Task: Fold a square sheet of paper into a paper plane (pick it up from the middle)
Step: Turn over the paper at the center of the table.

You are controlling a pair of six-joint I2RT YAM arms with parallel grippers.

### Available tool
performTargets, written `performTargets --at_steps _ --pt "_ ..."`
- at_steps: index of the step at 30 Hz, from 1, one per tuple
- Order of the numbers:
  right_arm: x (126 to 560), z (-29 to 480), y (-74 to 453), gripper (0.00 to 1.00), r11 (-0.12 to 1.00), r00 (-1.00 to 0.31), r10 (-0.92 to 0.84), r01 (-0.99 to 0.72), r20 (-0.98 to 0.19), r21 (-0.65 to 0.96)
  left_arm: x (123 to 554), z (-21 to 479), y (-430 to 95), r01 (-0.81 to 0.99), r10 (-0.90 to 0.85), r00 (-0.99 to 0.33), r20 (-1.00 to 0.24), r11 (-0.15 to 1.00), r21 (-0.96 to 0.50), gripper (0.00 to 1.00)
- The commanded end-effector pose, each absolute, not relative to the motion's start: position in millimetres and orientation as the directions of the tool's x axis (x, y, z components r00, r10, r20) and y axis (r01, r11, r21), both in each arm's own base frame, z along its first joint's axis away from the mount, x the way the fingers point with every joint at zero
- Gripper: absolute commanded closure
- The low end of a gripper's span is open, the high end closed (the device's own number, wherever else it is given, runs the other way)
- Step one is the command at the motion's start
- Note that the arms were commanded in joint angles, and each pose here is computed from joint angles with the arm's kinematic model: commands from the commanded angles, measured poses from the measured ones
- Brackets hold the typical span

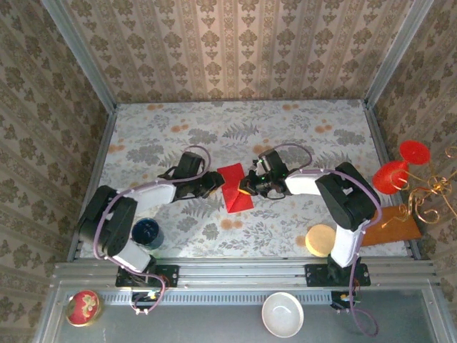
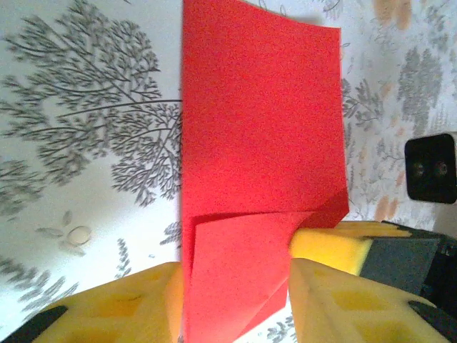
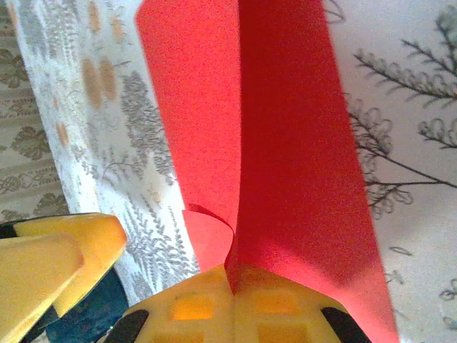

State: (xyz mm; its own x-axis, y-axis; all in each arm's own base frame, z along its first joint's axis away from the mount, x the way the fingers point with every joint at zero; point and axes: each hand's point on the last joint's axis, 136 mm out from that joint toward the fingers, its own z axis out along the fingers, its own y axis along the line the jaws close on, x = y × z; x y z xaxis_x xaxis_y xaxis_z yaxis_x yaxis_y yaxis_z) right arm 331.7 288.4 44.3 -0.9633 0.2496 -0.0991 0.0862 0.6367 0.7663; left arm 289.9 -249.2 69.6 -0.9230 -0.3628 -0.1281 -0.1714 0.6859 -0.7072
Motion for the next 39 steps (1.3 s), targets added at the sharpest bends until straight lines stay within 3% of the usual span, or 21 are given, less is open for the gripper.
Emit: performTargets --at_steps 1,5,10,17,23,28,39 --pt "347 99 294 0.97 0.589 -0.931 0.227 -0.104 -0.287 0.802 290 91 -241 -0.157 -0.407 -0.900 -0.156 0.637 -0.755 0.48" --pt "350 145 293 0.97 0.517 -0.900 0.231 -0.209 -0.370 0.830 289 122 -237 -0.098 -0.442 -0.876 -0.194 0.558 -0.824 0.25" --pt "350 194 293 0.97 0.404 -0.882 0.248 -0.281 -0.400 0.871 284 165 -253 0.036 -0.416 -0.876 -0.245 0.450 -0.893 0.08" --pt "342 221 299 0.96 0.309 -0.896 0.241 -0.293 -0.372 0.905 278 195 -280 0.158 -0.342 -0.892 -0.296 0.379 -0.912 0.06" --pt "338 224 299 0.95 0.278 -0.908 0.240 -0.275 -0.343 0.920 277 205 -288 0.212 -0.320 -0.887 -0.333 0.359 -0.909 0.15" --pt "337 221 296 0.94 0.284 -0.911 0.244 -0.260 -0.332 0.923 276 211 -286 0.240 -0.331 -0.872 -0.361 0.354 -0.904 0.36" --pt "339 207 291 0.88 0.308 -0.922 0.246 -0.219 -0.300 0.926 277 209 -287 0.243 -0.318 -0.876 -0.362 0.358 -0.902 0.66"
